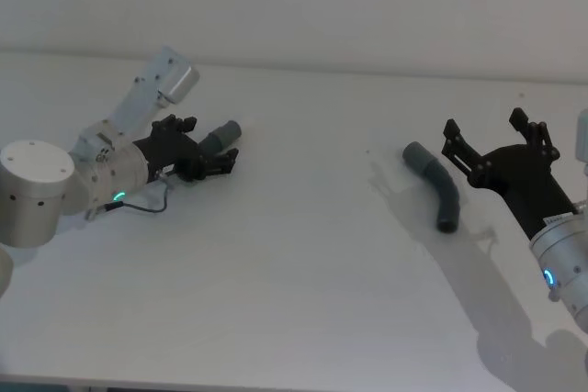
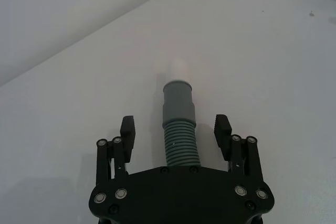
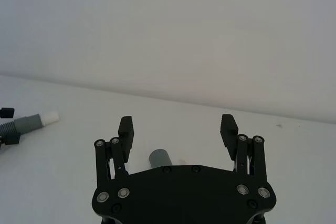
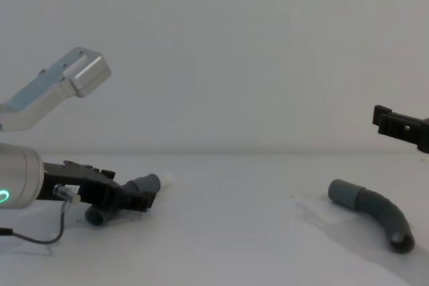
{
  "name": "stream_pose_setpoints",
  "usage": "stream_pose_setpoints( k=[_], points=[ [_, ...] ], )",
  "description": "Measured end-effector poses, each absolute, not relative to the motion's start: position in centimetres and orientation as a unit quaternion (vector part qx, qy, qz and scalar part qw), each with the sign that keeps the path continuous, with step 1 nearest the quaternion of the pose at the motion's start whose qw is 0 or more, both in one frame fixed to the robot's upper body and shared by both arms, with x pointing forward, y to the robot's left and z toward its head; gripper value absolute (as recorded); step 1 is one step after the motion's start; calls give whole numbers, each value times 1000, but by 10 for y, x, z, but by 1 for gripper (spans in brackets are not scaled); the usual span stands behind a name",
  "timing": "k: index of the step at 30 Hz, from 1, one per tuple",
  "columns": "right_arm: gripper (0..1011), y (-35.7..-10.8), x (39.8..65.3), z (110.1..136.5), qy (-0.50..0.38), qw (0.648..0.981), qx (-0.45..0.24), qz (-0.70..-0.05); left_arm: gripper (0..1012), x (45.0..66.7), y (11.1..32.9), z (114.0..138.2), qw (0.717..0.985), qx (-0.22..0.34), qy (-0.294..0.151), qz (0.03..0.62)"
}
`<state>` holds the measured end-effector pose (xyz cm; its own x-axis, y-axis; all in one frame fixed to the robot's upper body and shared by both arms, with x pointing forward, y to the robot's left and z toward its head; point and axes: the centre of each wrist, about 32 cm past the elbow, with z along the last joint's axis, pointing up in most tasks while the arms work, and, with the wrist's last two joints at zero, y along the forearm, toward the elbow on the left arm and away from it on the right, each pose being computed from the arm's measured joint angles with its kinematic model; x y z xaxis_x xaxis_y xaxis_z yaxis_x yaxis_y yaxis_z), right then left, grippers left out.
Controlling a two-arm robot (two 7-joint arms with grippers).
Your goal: Use both hands to pick up one end of the pipe from the table, align the ends, and insert them.
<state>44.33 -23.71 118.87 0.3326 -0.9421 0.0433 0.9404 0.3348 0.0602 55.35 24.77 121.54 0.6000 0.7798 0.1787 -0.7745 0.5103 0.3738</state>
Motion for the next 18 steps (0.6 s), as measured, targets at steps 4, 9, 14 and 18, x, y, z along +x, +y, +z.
stream_pose_setpoints(
  k=[4, 9, 14, 18],
  points=[
    [1004, -237, 443, 1189, -35, 816, 12, -577, 860, 554, 248, 1215, 869, 213, 7, 447],
    [1004, -237, 443, 1189, -35, 816, 12, -577, 746, 554, 248, 1216, 869, 214, 8, 447],
    [1004, -237, 443, 1189, -35, 816, 12, -577, 554, 554, 249, 1216, 869, 215, 8, 446],
    [1004, -237, 443, 1189, -35, 816, 12, -577, 427, 554, 249, 1216, 869, 215, 9, 446]
  ],
)
